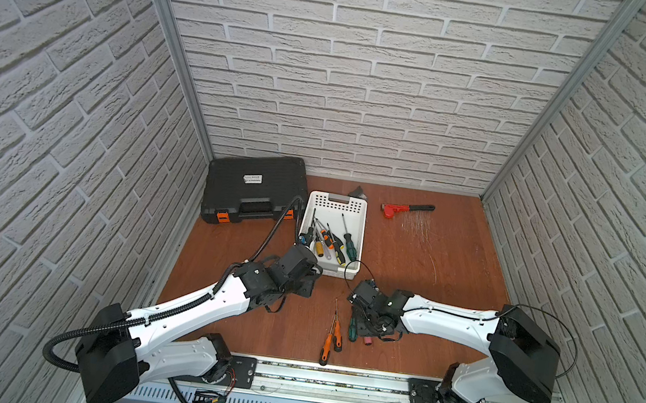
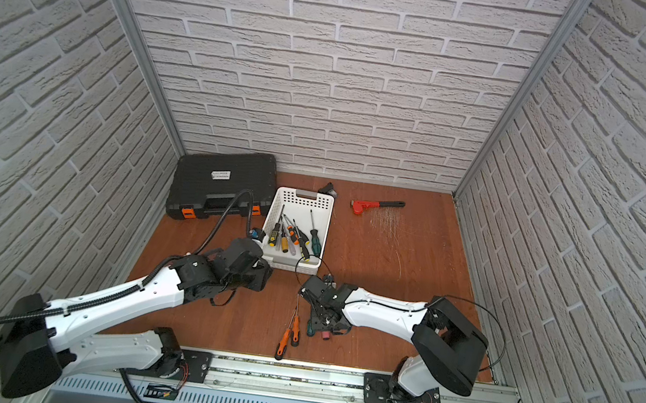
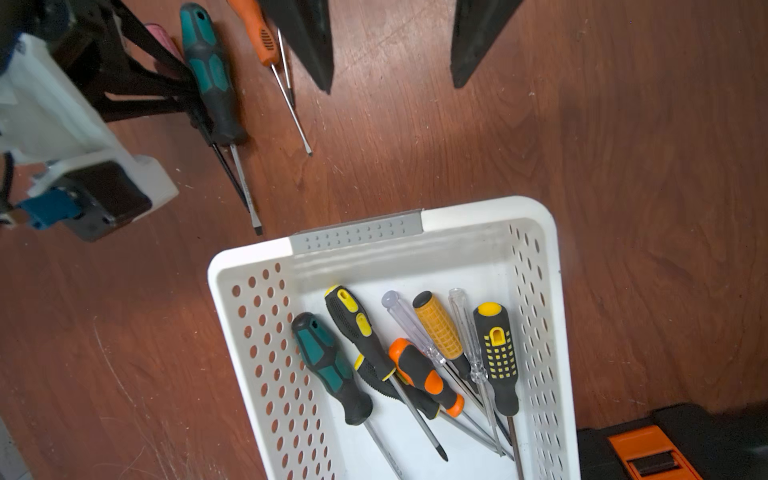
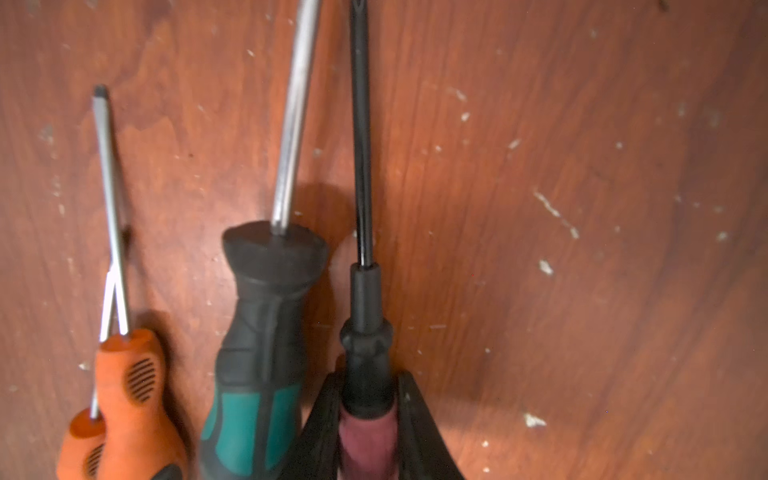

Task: Put the screwdriver in the bin
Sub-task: 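Carry the pink screwdriver with the right gripper into the bin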

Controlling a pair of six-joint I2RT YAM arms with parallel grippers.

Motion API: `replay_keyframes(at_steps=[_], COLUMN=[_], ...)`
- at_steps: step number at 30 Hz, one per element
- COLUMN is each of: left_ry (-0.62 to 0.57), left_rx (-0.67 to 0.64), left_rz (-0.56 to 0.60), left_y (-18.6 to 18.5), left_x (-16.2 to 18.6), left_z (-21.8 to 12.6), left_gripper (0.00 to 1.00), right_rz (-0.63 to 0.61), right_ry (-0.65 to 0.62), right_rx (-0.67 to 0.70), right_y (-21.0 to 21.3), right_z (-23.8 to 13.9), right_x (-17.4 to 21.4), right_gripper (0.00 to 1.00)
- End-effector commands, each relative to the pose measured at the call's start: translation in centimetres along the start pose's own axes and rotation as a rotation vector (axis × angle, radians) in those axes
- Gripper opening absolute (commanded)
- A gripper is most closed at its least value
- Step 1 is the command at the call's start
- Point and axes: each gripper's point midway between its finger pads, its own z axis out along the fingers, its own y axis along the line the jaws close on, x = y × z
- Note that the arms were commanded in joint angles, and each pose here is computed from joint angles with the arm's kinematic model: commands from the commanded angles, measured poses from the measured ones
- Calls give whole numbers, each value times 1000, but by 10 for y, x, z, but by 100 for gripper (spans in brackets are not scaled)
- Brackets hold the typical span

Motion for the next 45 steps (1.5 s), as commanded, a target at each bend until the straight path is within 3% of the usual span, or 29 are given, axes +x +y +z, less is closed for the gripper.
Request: replay_keyframes(at_steps=[1,6,10,15,20,26,30,38,45], left_ry=[-48,-42,-49,-65,-52,-70,-78,-78,-73], left_rx=[-21,-54,-93,-127,-141,-161,-164,-165,-159], left_rz=[-20,-46,-72,-161,-243,-280,-312,-320,-322], left_y=[7,16,29,49,64,76,81,82,79], left_x=[-8,-4,-4,2,14,22,27,27,24], left_z=[-6,-8,-15,-20,-21,-32,-35,-33,-30], left_gripper=[47,47,47,47,48,49,49,50,50], right_rz=[-2,73,110,2,-131,-182,-192,-204,-158], right_ry=[-4,-22,-112,-272,-321,-292,-270,-221,-194], right_rx=[27,-27,-90,-111,-229,-378,-403,-205,-158], right_y=[-18,-33,-44,-31,31,93,110,84,74], right_z=[-9,-30,-72,-132,-156,-132,-112,-57,-33], right_x=[3,-11,-48,-122,-199,-249,-263,-269,-269], right_gripper=[5,5,5,6,5,5,5,5,6])
